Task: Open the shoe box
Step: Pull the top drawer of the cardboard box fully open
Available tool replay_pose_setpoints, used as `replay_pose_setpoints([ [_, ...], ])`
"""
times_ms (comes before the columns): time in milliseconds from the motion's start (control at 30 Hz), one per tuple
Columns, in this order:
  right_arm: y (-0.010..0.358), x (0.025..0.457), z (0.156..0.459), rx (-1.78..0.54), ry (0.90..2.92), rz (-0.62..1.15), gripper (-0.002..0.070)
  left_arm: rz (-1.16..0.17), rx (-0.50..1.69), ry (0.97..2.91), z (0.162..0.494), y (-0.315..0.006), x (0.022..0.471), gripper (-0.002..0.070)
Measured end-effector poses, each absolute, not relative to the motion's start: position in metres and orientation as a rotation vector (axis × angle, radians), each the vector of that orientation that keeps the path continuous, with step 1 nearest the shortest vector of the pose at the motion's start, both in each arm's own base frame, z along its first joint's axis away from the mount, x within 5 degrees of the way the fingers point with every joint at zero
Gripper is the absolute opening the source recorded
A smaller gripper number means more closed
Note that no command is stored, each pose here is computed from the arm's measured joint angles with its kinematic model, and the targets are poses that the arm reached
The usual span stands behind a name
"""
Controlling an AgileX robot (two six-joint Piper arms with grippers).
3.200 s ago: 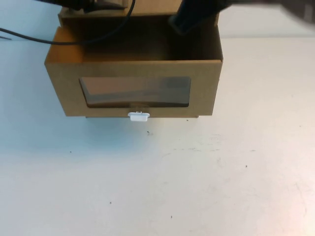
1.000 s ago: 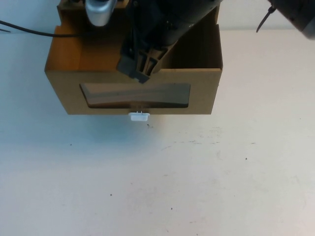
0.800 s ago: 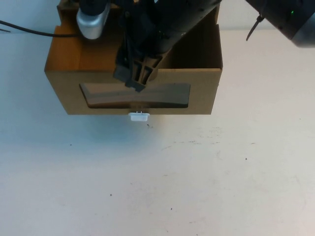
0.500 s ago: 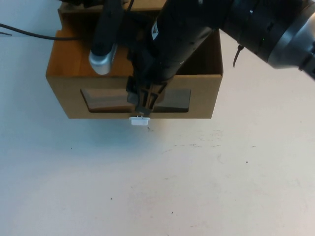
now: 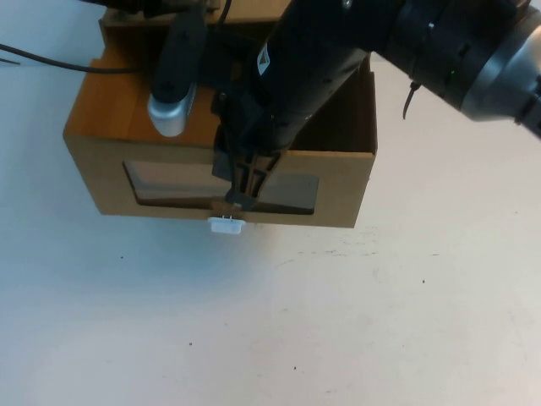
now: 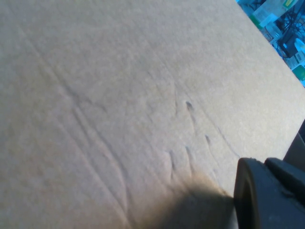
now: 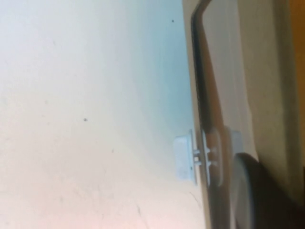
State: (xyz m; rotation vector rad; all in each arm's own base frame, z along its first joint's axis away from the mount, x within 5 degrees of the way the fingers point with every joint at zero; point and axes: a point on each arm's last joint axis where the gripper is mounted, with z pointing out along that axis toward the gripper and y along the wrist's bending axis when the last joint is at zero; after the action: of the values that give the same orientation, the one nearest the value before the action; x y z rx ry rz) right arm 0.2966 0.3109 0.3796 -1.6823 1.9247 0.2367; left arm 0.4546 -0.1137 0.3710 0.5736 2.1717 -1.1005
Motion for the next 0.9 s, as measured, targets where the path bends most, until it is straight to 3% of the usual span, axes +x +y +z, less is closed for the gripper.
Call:
replay_pose_setpoints([
  [233,0.311,0.28,0.391,-1.704,1.89,0.235,0.0015,-1.1,0.574,2.172,0.371,-0.114,0.455,-0.0004],
  [500,0.315,0.263,0.366,-1.793,1.931,0.223,0.0014,-1.1,0.574,2.172,0.371,-0.114,0.455,-0.0004],
  [733,0.313,0.263,0.365,-1.803,1.925,0.164,0.0018,-1.1,0.573,2.171,0.371,-0.114,0.455,-0.0004],
  [800,0.312,0.264,0.366,-1.802,1.922,0.15,0.0048,-1.1,0.573,2.171,0.371,-0.114,0.455,-0.0004],
  [900,0.311,0.263,0.367,-1.793,1.93,0.149,0.0161,-1.1,0.573,2.171,0.371,-0.114,0.455,-0.0004],
])
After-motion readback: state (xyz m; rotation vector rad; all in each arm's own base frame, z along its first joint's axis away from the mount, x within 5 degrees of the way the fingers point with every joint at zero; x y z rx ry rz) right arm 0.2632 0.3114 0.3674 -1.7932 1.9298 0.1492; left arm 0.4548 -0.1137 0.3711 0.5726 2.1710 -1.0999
